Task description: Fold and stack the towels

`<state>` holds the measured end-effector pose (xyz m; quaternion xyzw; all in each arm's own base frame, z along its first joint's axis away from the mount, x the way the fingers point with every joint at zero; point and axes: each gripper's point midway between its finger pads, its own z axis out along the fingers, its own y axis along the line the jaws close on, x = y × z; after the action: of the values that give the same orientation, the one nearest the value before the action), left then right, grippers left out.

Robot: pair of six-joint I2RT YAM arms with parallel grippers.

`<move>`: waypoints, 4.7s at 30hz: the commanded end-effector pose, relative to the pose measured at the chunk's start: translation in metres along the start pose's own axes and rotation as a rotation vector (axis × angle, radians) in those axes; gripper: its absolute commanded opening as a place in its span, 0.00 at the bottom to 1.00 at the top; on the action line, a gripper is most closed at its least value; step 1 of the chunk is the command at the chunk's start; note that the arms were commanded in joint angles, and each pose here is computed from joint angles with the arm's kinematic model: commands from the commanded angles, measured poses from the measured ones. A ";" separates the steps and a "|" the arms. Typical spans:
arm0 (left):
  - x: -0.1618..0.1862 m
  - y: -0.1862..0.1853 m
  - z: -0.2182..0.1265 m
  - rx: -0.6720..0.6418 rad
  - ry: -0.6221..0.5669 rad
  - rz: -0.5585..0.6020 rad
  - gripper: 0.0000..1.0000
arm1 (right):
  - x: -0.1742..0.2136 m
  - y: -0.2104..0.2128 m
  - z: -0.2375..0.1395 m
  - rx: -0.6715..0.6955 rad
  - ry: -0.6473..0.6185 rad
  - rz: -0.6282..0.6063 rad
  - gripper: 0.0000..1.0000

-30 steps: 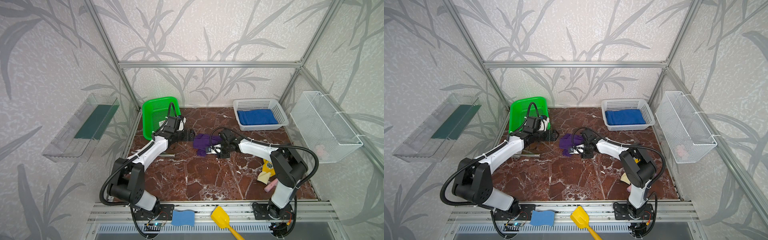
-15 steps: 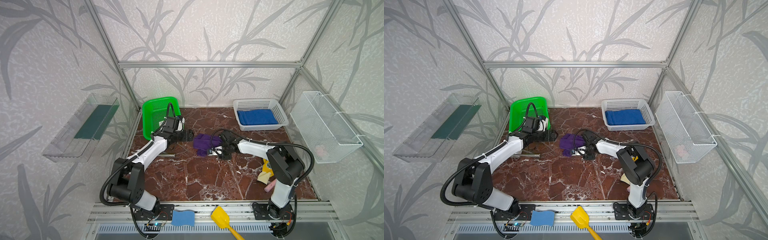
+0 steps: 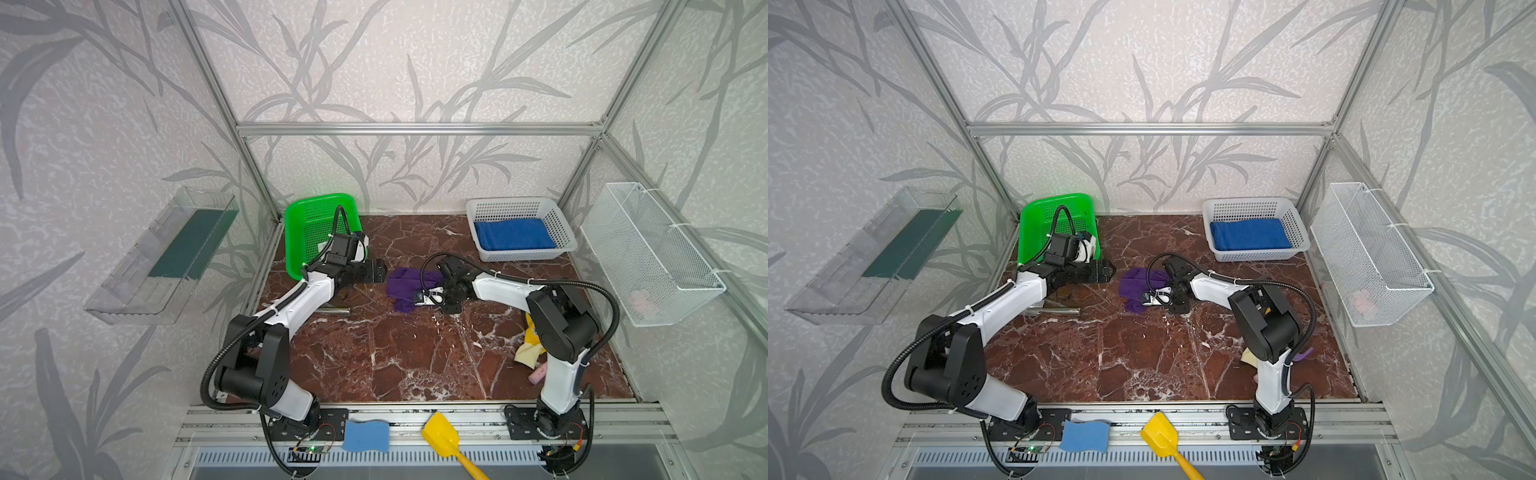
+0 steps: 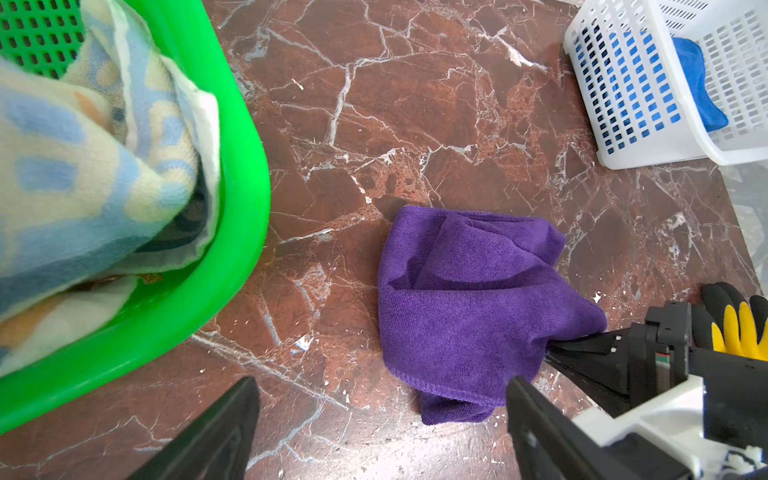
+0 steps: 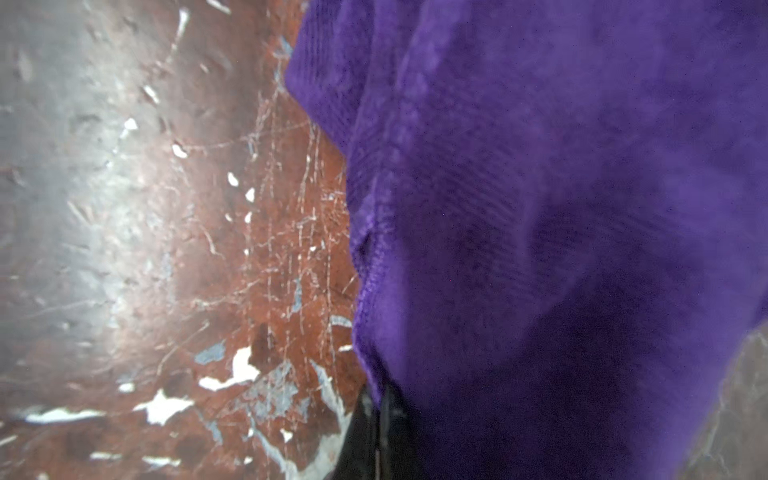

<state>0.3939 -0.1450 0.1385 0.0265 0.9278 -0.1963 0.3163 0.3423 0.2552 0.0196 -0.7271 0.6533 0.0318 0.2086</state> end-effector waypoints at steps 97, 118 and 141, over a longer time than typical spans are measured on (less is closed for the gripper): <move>-0.016 -0.139 0.042 0.187 -0.499 0.709 0.60 | -0.083 -0.084 -0.285 0.250 -0.696 0.741 0.00; -0.022 -0.146 -0.004 0.136 -0.637 0.656 0.66 | -0.124 -0.094 -0.261 0.267 -0.590 0.677 0.00; -0.017 -0.170 0.011 0.179 -0.592 0.637 0.65 | -0.125 -0.087 -0.267 0.272 -0.595 0.668 0.00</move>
<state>0.3733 -0.3069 0.2013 0.2948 0.7122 -0.1887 0.6085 0.3529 0.2856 0.3064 -0.3995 0.7759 0.2160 0.4378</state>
